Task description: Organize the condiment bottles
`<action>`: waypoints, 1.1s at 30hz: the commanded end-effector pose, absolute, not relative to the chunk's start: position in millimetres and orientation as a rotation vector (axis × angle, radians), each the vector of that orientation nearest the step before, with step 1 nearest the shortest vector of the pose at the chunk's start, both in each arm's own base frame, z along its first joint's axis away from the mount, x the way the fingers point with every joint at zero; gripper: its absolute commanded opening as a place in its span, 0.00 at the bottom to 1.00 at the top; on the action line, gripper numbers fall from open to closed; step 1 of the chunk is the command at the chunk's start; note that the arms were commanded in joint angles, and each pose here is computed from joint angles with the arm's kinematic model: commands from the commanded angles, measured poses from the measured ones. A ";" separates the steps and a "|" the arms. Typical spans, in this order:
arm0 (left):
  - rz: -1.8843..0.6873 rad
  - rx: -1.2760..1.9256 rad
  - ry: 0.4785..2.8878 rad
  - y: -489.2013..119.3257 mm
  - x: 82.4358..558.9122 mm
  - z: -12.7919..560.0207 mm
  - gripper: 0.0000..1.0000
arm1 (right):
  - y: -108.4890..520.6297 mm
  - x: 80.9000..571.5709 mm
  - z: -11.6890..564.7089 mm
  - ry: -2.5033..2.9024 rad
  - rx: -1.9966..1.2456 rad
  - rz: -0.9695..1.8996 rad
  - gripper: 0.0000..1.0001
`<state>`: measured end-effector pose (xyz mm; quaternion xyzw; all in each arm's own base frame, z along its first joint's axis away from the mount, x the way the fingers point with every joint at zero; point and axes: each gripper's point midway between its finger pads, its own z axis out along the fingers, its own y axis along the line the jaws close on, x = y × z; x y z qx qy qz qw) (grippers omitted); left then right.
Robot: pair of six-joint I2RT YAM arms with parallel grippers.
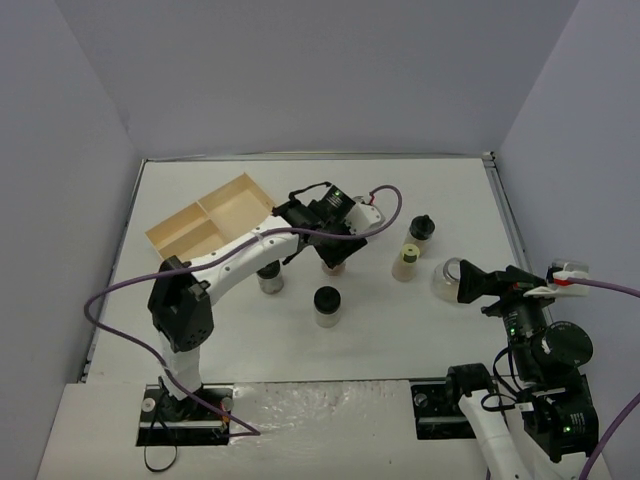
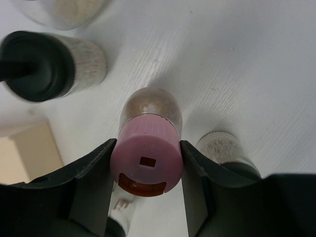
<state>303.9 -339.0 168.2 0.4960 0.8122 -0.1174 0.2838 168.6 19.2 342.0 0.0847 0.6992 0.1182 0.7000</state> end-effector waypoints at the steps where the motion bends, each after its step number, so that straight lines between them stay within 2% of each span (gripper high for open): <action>1: -0.265 0.915 2.033 -285.2 312.7 306.5 0.00 | 24.3 166.9 365.3 1.484 0.166 0.302 1.00; 4: -0.218 0.644 2.064 -229.9 322.8 337.8 0.00 | 25.9 167.9 365.3 1.490 0.161 0.308 1.00; 7: -0.118 0.356 2.120 -159.8 336.3 345.6 0.00 | 30.1 170.2 366.0 1.504 0.147 0.325 1.00; 13: 0.011 -0.052 2.253 -44.8 359.6 315.9 0.00 | 40.4 177.2 357.2 1.555 0.111 0.361 1.00; 20: 0.047 -0.392 2.289 35.0 400.9 270.3 0.00 | 52.0 180.0 346.8 1.592 0.073 0.413 1.00; 33: 0.015 -0.524 2.303 62.4 454.2 235.3 0.00 | 59.8 177.9 340.9 1.611 0.044 0.451 1.00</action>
